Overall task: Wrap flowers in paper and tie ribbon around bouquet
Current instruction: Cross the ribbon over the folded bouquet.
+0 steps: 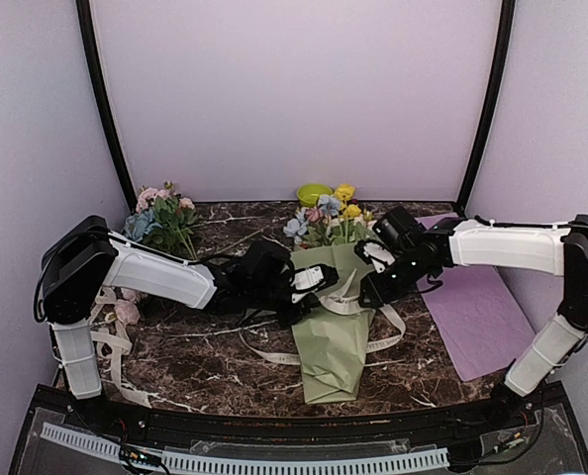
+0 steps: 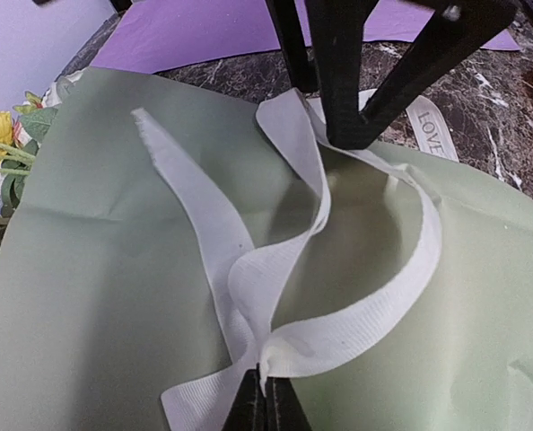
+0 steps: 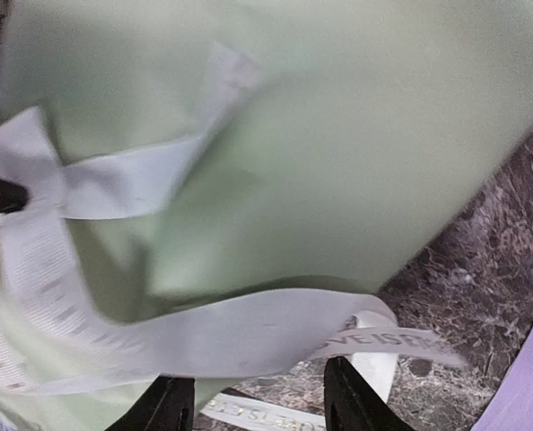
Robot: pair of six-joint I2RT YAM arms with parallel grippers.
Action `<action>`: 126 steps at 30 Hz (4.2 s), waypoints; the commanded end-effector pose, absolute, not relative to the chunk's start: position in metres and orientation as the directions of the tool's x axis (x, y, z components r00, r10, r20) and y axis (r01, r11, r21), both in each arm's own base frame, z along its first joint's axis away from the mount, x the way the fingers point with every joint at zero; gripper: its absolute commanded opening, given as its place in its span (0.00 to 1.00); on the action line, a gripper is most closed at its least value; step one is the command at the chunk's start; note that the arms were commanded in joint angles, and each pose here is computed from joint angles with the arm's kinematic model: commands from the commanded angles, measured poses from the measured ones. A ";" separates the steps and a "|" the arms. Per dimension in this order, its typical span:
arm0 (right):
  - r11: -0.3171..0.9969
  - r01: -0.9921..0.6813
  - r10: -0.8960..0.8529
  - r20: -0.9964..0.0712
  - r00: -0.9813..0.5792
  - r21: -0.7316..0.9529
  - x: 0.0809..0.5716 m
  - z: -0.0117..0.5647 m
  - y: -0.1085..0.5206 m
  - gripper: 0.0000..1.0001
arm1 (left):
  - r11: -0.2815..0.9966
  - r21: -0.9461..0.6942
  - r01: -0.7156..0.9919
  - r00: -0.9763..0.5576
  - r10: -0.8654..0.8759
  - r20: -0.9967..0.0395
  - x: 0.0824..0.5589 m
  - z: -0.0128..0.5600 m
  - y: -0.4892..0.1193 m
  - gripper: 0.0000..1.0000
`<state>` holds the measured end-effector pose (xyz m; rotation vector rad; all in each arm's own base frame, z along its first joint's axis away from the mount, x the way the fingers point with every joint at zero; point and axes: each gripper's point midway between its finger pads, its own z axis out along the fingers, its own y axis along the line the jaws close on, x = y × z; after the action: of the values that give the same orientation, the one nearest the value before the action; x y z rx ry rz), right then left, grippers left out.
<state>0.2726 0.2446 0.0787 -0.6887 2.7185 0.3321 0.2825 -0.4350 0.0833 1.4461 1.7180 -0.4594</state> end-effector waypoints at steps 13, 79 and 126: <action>0.630 -0.692 -0.459 -0.549 -0.698 0.352 0.245 0.123 0.303 0.46 | 0.342 0.221 0.913 -0.025 0.589 -0.808 0.293 0.109 -0.432 0.00; 0.787 -0.596 -0.535 -0.657 -0.530 -0.159 0.395 0.173 0.304 0.02 | 0.313 0.214 0.925 -0.009 0.582 -0.813 0.284 0.111 -0.429 0.00; 0.878 -0.401 -0.278 -0.405 -0.871 0.259 0.313 0.081 0.229 0.05 | 0.329 0.224 0.917 0.001 0.562 -0.827 0.287 0.115 -0.429 0.00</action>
<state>0.3020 0.2270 0.0720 -0.5063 2.7243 0.5133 0.2906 -0.4286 0.1031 1.3479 1.7064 -0.4753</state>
